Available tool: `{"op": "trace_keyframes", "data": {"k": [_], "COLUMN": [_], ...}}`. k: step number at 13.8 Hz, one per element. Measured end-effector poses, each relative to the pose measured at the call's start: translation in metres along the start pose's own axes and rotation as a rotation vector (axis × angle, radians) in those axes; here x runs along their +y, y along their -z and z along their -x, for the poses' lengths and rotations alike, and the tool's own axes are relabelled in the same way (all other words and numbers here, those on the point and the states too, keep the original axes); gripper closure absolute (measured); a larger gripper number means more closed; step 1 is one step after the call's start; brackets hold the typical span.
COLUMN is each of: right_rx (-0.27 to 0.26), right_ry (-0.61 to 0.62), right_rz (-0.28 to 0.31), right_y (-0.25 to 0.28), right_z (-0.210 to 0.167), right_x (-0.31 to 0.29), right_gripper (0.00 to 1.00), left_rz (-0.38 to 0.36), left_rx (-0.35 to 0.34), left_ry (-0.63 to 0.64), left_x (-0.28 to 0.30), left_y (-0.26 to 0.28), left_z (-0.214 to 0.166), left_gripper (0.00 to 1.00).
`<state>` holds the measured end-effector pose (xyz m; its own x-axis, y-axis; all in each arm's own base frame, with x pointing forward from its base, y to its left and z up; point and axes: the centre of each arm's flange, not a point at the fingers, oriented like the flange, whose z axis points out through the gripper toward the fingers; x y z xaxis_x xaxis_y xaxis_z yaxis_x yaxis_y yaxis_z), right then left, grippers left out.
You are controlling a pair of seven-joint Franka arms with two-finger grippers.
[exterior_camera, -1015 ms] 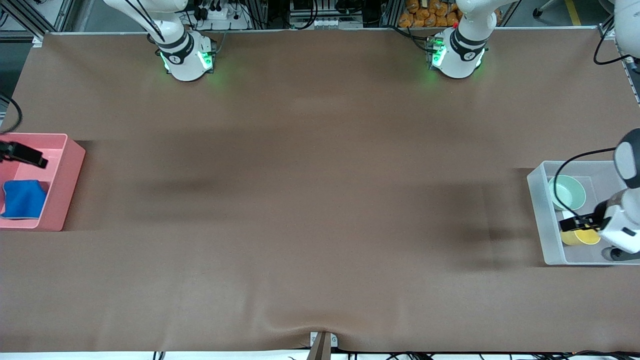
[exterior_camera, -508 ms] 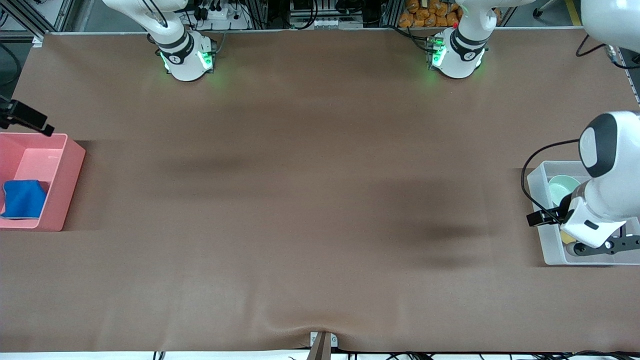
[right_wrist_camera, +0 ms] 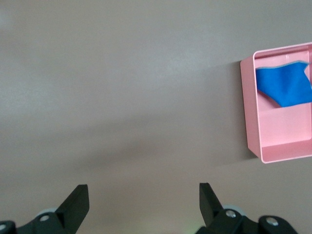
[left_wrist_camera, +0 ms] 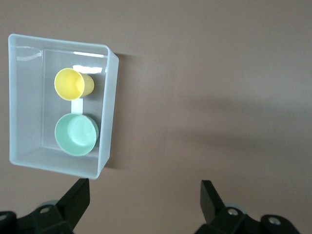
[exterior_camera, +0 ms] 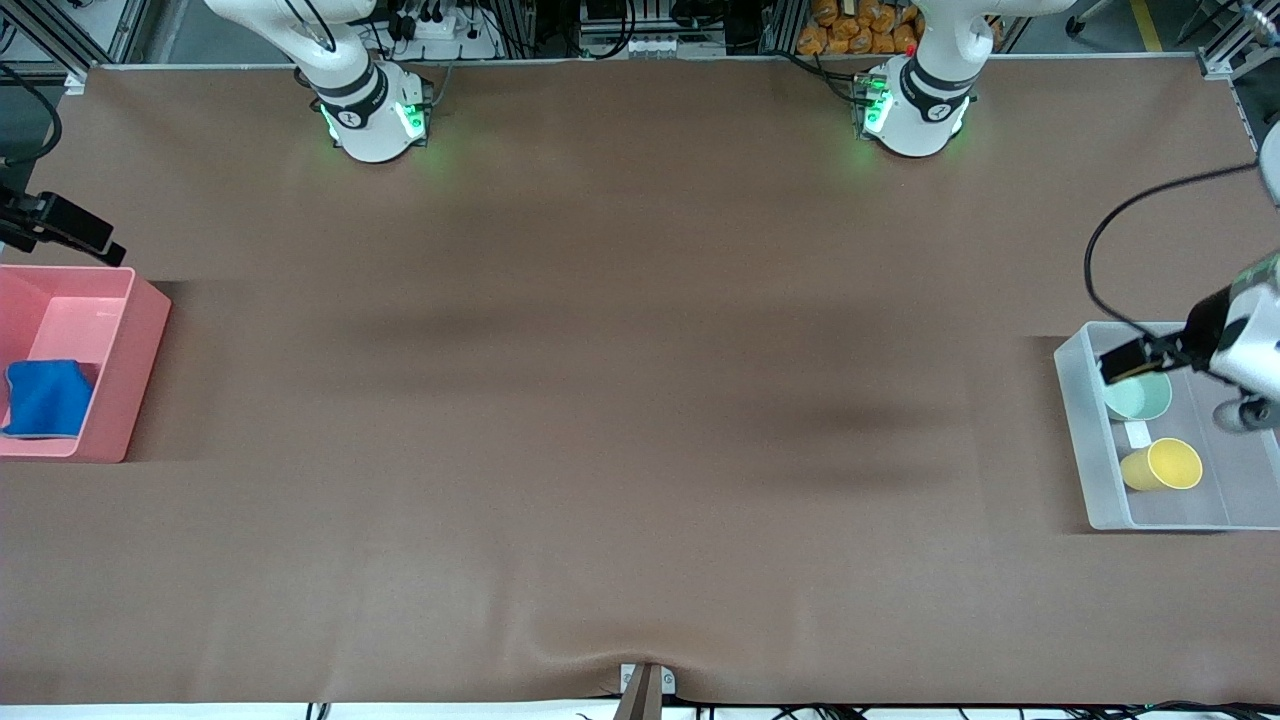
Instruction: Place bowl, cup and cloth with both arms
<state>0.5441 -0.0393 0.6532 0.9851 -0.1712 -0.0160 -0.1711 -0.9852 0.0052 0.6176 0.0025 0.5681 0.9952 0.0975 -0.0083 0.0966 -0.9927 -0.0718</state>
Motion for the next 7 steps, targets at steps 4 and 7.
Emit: {"op": "trace_keyframes", "data": {"k": [4, 7], "right_rx": [-0.013, -0.021], "right_ry": [0.014, 0.017], "right_rz": [0.001, 0.001], "right_y": [-0.002, -0.003], "right_z": [0.001, 0.001], "right_x": [0.007, 0.005], "right_gripper": [0.00, 0.00], "left_rz": [0.023, 0.024], "left_rx": [0.020, 0.018], "left_ry": [-0.065, -0.097], "left_x": [0.011, 0.025], "left_y": [0.036, 0.039], "left_z": [0.064, 0.086], "left_gripper": [0.00, 0.00]}}
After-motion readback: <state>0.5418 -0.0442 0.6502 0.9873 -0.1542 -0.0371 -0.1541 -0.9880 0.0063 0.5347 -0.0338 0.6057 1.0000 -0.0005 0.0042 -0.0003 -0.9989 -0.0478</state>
